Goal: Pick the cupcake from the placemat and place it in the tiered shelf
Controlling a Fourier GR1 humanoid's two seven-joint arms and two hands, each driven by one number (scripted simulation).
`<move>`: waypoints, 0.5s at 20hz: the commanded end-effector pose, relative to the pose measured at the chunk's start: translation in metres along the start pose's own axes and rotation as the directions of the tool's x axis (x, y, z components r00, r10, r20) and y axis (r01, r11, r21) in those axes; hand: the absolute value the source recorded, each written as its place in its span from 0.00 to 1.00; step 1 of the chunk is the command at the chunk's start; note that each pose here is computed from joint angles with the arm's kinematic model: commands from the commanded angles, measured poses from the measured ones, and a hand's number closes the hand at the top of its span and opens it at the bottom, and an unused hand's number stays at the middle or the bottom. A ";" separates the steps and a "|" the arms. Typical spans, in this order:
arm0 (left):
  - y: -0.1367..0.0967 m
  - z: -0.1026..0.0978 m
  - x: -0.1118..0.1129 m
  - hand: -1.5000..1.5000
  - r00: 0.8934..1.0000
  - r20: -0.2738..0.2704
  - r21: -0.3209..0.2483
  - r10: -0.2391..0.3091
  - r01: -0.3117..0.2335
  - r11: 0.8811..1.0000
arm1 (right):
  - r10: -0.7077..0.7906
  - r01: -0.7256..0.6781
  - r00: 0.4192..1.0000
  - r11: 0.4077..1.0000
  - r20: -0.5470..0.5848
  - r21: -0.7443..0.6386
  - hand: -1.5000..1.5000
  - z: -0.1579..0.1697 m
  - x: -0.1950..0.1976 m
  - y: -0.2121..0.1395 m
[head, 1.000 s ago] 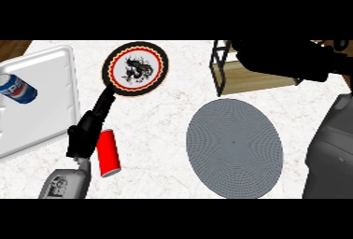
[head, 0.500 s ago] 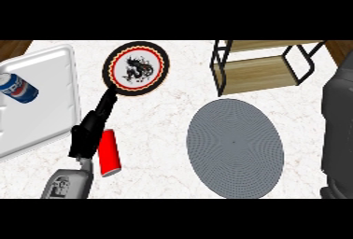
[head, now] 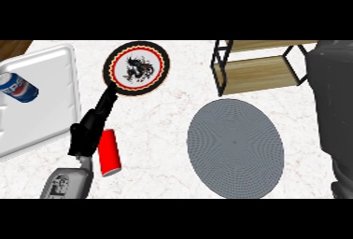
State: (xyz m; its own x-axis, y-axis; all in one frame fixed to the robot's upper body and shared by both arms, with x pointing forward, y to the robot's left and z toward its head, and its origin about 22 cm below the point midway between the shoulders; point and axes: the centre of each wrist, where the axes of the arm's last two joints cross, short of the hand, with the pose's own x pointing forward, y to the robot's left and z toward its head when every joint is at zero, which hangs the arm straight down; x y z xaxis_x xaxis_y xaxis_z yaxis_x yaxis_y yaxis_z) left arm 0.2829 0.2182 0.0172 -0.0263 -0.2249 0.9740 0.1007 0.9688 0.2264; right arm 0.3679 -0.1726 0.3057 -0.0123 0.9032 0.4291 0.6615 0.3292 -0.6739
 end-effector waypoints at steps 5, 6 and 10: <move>-0.005 -0.002 -0.004 0.50 1.000 -0.002 -0.014 -0.004 0.004 1.000 | -0.057 0.055 0.998 0.997 -0.036 -0.057 1.00 -0.016 -0.032 0.047; 0.016 -0.009 0.010 0.50 1.000 0.016 0.002 0.001 -0.001 1.000 | -0.284 0.276 0.956 0.954 -0.066 -0.115 1.00 -0.015 -0.028 0.031; 0.008 -0.014 0.007 0.50 1.000 0.009 -0.004 0.010 -0.010 1.000 | -0.313 0.307 0.948 0.946 -0.048 -0.105 1.00 -0.023 -0.045 0.050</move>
State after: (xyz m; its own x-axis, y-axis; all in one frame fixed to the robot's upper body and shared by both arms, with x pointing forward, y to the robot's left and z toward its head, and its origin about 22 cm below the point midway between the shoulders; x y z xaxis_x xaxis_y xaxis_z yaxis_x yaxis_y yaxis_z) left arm 0.2860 0.2200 0.0186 -0.0310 -0.2239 0.9741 0.1084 0.9681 0.2259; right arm 0.4072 -0.1901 0.2752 -0.1350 0.7927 0.5945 0.6951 0.5033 -0.5133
